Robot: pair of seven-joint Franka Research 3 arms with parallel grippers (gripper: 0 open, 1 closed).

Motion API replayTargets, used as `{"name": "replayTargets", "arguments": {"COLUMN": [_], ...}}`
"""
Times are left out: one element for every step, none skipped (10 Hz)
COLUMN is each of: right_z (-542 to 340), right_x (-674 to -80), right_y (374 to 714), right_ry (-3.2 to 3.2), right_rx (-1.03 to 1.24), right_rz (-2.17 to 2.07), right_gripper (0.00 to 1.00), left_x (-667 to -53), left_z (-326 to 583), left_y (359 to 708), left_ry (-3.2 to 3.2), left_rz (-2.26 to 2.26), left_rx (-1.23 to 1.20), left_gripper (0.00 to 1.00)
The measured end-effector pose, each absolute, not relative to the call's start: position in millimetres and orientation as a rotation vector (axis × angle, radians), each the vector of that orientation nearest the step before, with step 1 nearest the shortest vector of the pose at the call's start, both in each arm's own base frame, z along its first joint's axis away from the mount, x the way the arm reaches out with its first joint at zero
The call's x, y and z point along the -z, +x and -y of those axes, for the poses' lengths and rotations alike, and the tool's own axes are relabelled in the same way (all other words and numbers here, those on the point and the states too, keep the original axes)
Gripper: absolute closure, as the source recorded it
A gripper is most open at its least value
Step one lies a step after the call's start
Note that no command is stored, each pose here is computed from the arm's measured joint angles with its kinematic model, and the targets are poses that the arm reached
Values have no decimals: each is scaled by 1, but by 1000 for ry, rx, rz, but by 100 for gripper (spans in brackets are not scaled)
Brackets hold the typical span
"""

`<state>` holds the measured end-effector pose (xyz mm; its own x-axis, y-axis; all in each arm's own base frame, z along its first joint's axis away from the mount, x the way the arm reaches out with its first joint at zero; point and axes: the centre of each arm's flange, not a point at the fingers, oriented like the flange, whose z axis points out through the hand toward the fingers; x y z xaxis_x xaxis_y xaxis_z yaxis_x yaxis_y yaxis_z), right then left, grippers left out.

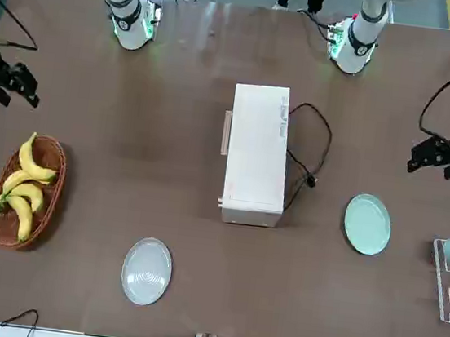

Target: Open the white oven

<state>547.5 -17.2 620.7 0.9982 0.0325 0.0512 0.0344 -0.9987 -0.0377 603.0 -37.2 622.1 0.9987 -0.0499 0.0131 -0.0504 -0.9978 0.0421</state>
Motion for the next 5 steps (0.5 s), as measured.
{"name": "replayTargets", "arguments": {"right_z": [19,20,19,14,1], "right_x": [-621,-621,-618,-610,-596], "right_y": [547,547,547,546,546], "right_ry": [-3099,-3097,-3093,-3086,-3058], "right_rx": [79,78,66,38,-7], "right_rz": [45,42,45,57,80], "right_gripper": [9,4,9,26,41], "left_x": [-622,-623,-624,-624,-624], "left_z": [37,37,37,37,38], "left_y": [603,602,602,602,602], "left_ry": [3098,3098,3098,3099,3098], "left_rz": [78,78,78,78,81], "left_rx": [-19,-19,-19,-19,-17], "left_gripper": [0,0,0,0,0]}}
